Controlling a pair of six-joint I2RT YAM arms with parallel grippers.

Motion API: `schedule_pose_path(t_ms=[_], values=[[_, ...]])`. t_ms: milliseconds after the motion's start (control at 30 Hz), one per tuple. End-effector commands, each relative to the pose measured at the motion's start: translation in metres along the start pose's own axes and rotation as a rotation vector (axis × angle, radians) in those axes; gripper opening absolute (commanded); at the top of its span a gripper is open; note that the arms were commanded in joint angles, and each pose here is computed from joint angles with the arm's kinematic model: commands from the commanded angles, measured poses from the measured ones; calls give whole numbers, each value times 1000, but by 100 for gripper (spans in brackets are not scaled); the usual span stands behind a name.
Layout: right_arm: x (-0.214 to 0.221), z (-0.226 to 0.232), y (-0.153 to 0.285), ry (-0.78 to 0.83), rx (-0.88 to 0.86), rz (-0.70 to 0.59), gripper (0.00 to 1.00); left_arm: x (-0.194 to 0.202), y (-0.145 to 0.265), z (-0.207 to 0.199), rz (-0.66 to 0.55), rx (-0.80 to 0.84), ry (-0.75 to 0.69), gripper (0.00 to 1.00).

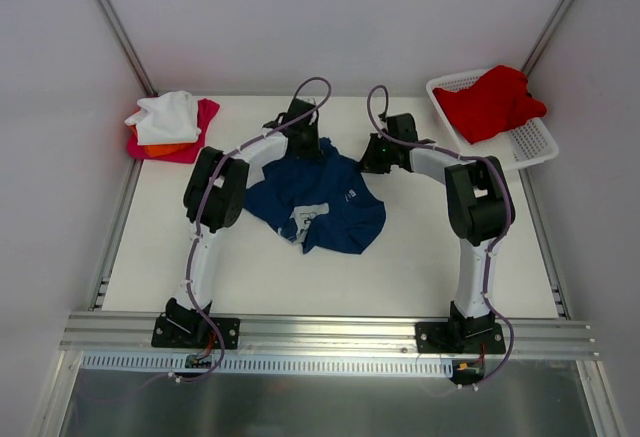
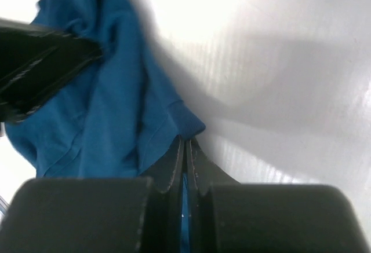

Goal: Fold and stack the t-shirts
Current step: Flatten out the tshirt

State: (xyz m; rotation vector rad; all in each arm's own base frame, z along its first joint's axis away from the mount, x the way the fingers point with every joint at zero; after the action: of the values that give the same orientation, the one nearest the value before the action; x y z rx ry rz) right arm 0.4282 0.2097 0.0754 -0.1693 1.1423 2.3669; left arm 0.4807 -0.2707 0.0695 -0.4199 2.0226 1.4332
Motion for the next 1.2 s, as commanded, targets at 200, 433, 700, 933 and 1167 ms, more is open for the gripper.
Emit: schedule_pose_path(t_ms=[200, 433, 700, 933, 1167], values=[[-26, -5, 31, -32, 32, -138, 0, -6, 75, 83, -40, -226, 53, 0], [-36, -26, 41, -82, 91, -190, 0, -2, 123, 123, -83, -318, 83, 0], [-50, -43, 60, -113, 147, -270, 0, 5, 150, 169, -97, -421, 126, 0], [-64, -63, 83, -157, 191, -333, 0, 14, 169, 203, -93, -536, 149, 0], [-77, -87, 104, -216, 242, -393, 0, 16, 187, 239, -108, -613, 249, 0]])
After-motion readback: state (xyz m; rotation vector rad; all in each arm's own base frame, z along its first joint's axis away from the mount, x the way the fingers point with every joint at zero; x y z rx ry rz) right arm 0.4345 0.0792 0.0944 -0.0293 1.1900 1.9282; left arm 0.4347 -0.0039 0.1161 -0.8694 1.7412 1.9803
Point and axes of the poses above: each gripper's point midway between its finger pads, its own y axis back along the fingers, its own z axis along the line the jaws close on, x = y × z, the point moved 5 cm from there along y, back along the fingers, and after that the axes turned 13 degrees about -y, right-handed, at the moved point
